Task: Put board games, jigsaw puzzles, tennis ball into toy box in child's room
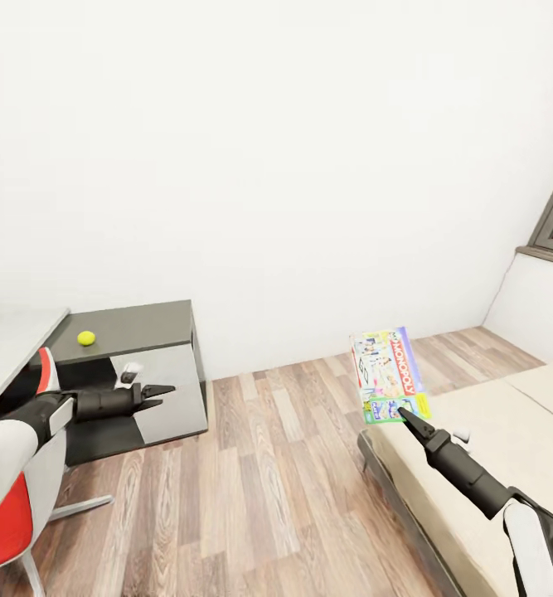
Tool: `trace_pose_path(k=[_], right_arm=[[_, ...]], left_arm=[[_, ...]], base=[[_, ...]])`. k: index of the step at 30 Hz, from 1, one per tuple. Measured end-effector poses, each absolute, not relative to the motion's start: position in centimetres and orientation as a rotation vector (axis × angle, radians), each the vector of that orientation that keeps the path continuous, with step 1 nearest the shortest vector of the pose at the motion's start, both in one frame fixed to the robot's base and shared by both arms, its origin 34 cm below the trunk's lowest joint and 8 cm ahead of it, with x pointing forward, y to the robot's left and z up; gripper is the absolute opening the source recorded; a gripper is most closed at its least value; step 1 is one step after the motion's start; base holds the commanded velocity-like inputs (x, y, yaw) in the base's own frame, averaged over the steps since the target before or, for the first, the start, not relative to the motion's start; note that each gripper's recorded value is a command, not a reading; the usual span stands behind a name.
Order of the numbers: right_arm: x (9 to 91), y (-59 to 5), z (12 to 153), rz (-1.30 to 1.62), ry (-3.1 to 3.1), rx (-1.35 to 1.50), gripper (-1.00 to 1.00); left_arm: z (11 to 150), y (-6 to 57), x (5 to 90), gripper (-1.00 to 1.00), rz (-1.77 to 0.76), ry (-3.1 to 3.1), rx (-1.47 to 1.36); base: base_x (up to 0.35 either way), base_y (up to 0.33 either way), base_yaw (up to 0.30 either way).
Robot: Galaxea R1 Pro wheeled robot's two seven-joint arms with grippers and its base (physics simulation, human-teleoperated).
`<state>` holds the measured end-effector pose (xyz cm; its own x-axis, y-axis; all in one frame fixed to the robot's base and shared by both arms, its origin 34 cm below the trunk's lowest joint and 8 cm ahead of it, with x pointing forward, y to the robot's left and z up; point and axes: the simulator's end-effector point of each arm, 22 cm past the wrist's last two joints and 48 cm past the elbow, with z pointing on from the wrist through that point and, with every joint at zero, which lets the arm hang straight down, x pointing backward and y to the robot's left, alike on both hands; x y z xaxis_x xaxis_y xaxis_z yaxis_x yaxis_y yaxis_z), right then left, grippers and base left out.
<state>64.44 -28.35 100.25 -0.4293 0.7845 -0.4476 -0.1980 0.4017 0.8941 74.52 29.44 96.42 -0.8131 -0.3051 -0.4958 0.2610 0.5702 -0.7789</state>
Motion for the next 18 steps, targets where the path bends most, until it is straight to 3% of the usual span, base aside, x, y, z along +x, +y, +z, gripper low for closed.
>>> trace_pose_path(k=[18], right_arm=[[64.1, -28.4, 101.5, 1.220, 1.653, 0.524, -1.00]], left_arm=[[97.6, 29.5, 74.2, 1.00, -1.223, 2.206, -0.035]], base=[[0.000, -0.002, 0.292]])
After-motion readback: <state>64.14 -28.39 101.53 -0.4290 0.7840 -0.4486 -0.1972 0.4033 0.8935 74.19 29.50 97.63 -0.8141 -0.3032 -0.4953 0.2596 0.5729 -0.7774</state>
